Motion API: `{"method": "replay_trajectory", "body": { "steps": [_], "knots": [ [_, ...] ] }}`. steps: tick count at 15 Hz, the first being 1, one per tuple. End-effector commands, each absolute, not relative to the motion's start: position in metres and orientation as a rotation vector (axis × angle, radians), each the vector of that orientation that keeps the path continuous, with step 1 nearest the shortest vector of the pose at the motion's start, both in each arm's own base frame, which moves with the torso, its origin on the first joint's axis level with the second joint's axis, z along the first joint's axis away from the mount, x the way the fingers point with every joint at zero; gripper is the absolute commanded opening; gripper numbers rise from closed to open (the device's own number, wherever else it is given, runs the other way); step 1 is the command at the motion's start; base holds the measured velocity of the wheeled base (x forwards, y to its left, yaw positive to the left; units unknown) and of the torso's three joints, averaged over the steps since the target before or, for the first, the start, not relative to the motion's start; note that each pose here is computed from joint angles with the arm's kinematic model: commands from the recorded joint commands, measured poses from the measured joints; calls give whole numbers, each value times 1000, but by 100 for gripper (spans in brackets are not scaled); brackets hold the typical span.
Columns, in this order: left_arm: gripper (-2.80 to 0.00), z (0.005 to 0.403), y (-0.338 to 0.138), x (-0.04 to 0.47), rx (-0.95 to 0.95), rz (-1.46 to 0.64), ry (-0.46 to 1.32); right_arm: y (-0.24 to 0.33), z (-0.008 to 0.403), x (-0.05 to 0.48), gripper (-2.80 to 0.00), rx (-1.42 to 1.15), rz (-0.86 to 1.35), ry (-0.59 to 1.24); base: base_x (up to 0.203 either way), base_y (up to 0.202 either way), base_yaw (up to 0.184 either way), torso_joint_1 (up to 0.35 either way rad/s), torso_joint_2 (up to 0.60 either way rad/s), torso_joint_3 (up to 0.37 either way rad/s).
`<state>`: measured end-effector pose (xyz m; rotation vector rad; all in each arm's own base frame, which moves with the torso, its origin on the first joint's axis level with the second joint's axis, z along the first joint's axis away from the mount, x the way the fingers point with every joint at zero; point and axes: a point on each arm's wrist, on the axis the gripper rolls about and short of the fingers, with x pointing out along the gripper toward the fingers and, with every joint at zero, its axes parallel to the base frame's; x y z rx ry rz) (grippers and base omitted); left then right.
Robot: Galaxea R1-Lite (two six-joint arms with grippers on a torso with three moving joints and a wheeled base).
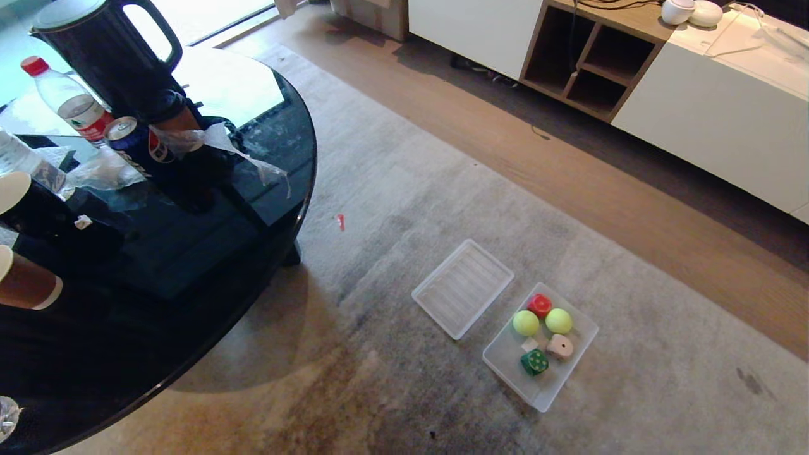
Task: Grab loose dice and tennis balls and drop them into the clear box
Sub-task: Put the toys in the box
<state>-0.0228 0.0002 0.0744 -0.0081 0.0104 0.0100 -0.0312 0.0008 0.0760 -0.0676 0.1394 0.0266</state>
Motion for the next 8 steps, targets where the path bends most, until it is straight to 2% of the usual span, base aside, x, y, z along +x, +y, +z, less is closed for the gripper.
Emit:
{"method": "replay_trajectory", "body": {
  "steps": [1,8],
  "knots": [
    [-280,74,0,-23,-9,11,12,1,76,-31,-280,-68,28,139,0,0,0,2,2,-191],
    [-280,74,0,-23,-9,11,12,1,76,-31,-280,-68,28,139,0,0,0,4,1,-196]
  ]
}}
